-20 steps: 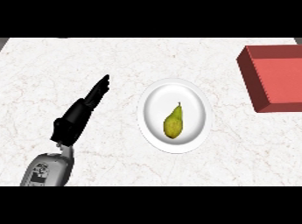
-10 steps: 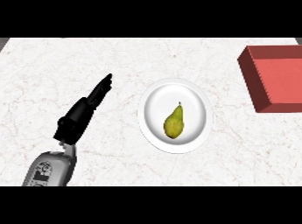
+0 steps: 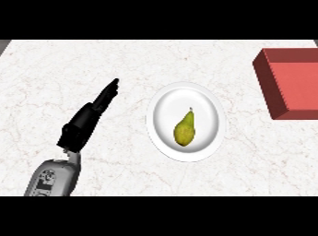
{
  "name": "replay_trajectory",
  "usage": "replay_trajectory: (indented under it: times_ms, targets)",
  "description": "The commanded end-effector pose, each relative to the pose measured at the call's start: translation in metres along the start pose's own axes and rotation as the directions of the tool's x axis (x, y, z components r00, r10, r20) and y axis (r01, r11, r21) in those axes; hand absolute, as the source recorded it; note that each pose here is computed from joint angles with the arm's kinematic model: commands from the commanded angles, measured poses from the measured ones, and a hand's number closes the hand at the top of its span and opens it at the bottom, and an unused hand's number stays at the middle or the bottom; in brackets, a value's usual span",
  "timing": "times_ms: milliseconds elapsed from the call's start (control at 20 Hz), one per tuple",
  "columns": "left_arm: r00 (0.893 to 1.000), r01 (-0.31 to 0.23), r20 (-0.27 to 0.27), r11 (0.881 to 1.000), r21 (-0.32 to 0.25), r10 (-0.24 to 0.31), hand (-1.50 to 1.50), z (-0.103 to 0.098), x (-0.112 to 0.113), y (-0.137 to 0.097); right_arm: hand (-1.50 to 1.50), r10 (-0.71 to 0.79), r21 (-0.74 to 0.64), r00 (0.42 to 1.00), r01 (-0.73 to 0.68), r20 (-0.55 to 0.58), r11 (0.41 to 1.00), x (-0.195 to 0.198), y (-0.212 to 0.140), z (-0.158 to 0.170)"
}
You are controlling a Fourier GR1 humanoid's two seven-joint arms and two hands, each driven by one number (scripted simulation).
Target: Pick the cupcake from the plate and place it in the cardboard box
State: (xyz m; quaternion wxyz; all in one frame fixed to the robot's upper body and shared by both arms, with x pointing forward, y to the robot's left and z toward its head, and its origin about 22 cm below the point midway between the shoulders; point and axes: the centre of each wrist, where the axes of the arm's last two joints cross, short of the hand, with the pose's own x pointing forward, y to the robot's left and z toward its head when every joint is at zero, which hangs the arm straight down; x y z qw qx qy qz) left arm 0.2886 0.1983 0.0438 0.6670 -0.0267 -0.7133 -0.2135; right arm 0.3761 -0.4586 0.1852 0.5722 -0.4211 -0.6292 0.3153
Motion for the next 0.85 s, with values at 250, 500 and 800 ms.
replay_trajectory:
  times_ms: [250, 500, 800]
  targets:
    - [1.0, -0.025, 0.0, 1.0, 0.007, 0.025, 0.0, -0.005, 0.006, -0.001, -1.5, -0.223, 0.037, 0.975, 0.223, -0.01, 0.974, -0.012, 0.023, -0.011]
    - [1.0, 0.004, 0.006, 1.0, 0.014, -0.004, 0.0, -0.001, 0.004, -0.002, -1.5, -0.496, -0.156, 0.866, 0.499, 0.063, 0.852, -0.033, 0.003, 0.002]
    - [1.0, 0.006, 0.006, 1.0, 0.009, -0.006, 0.0, 0.003, 0.004, 0.006, -1.5, -0.686, -0.234, 0.719, 0.69, 0.111, 0.685, -0.07, -0.029, 0.03]
